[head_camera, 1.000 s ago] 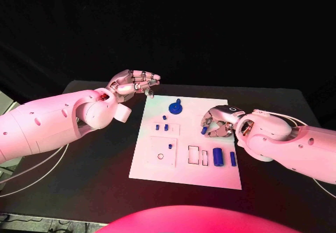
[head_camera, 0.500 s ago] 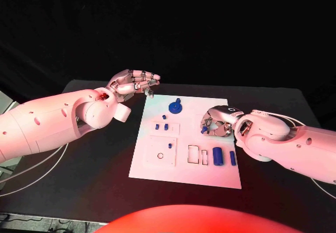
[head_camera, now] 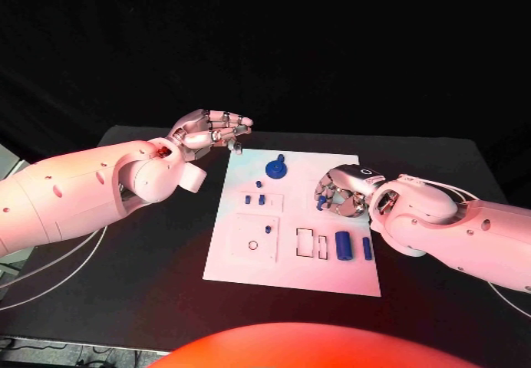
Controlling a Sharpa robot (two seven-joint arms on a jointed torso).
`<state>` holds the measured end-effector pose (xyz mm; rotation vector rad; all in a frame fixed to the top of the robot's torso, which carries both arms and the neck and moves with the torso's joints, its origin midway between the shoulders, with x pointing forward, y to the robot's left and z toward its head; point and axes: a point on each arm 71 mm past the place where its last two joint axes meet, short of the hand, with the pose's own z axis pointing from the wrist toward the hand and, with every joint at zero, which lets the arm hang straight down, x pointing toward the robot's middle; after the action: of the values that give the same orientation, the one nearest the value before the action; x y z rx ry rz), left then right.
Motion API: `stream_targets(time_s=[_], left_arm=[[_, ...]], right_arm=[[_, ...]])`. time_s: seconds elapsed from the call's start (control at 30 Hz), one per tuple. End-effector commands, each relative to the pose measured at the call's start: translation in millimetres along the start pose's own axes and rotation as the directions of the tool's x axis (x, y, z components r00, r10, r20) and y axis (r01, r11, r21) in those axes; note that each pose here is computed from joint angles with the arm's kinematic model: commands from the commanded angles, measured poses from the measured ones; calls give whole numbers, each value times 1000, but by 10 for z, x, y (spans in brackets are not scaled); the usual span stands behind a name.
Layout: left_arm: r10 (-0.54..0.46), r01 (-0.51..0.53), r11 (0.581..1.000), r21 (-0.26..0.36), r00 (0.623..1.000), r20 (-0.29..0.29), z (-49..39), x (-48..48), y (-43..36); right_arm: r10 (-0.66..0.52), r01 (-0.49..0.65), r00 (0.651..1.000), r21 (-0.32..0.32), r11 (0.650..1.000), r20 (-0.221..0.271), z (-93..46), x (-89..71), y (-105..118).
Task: Assemble the parts on the task board
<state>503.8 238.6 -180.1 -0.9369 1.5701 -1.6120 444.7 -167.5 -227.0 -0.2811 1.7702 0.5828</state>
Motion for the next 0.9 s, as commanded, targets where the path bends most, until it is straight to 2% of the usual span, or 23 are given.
stream_targets(time_s=[0.03,0.37,0.6,0.9], left_arm=[[-4,4,1000,4,1000,-18,6,19,-5],[-3,3,1000,1,1000,-16,6,12,-3],[-4,4,1000,0,1000,-19,14,23,-1],[-5,5,1000,-1,1000,-22,28,40,4]], right_arm=[[13,-12,997,-10,1000,71,-16,-65,25],[93,-92,993,-27,995,71,-107,-181,145],[132,-125,989,-104,987,67,-156,-233,432],[136,-119,989,-244,963,53,-87,-156,916]])
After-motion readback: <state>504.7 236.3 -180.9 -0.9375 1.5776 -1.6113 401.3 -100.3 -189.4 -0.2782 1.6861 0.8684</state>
